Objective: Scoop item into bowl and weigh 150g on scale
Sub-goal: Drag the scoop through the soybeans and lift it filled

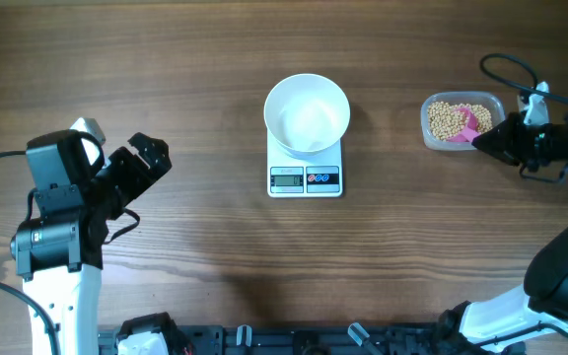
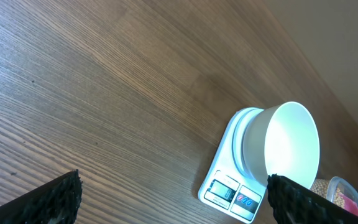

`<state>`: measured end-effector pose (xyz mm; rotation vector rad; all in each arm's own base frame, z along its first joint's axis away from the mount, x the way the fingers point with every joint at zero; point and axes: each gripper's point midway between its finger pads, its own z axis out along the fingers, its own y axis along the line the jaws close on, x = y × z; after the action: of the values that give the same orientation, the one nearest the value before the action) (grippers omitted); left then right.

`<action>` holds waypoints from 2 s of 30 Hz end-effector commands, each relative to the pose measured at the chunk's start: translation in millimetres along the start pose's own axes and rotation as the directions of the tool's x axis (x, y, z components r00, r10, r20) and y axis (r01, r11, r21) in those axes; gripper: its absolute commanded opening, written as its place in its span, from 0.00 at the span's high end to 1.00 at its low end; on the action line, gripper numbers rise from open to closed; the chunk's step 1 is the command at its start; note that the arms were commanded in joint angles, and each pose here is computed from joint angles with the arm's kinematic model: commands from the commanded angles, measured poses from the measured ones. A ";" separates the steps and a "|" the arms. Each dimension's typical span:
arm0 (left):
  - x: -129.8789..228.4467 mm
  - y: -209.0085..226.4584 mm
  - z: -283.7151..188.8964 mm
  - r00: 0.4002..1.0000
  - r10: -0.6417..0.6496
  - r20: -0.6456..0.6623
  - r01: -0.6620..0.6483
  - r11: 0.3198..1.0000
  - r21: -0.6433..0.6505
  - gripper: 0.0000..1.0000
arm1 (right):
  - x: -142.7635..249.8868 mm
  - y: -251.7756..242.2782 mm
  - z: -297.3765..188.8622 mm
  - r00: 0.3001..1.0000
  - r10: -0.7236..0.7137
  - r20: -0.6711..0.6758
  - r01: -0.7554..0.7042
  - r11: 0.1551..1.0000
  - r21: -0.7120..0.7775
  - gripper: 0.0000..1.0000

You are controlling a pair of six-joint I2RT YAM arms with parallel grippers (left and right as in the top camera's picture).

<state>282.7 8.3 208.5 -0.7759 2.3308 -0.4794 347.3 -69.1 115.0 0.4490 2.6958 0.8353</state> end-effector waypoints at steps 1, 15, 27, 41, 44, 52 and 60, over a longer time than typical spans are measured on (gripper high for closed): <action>-1.1 2.9 0.4 1.000 -0.001 0.003 0.001 1.000 -0.010 0.00 | -0.2 6.2 0.5 1.000 0.006 0.006 -0.006 0.996 -0.090 0.96; 0.4 3.8 0.4 1.000 -0.003 -0.003 0.003 1.000 -0.014 0.00 | -5.8 -4.3 -18.2 0.996 0.057 0.064 -0.047 0.987 -0.156 0.96; 3.5 5.7 0.4 1.000 -0.007 -0.015 0.006 1.000 -0.022 0.00 | -6.8 0.4 -24.5 0.994 0.084 0.076 -0.066 0.974 -0.216 0.96; 3.5 5.7 0.4 1.000 -0.007 -0.015 0.006 1.000 -0.022 0.00 | -9.2 5.1 -50.5 0.982 0.134 0.136 -0.076 0.927 -0.367 0.96; 3.5 5.7 0.4 1.000 -0.007 -0.015 0.006 1.000 -0.022 0.00 | -8.3 7.3 -51.1 0.982 0.132 0.134 -0.072 0.923 -0.377 0.96; 3.6 5.7 0.4 1.000 -0.007 -0.016 0.007 1.000 -0.022 0.00 | -10.7 13.5 -54.1 0.980 0.134 0.146 -0.063 0.908 -0.414 0.96; 3.5 5.7 0.4 1.000 -0.007 -0.015 0.006 1.000 -0.022 0.00 | -15.1 27.0 -61.9 0.976 0.128 0.175 -0.027 0.871 -0.491 0.96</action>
<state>278.5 7.5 205.0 -0.7871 2.3512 -0.4780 340.0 -89.7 170.8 0.5376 2.2854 1.2666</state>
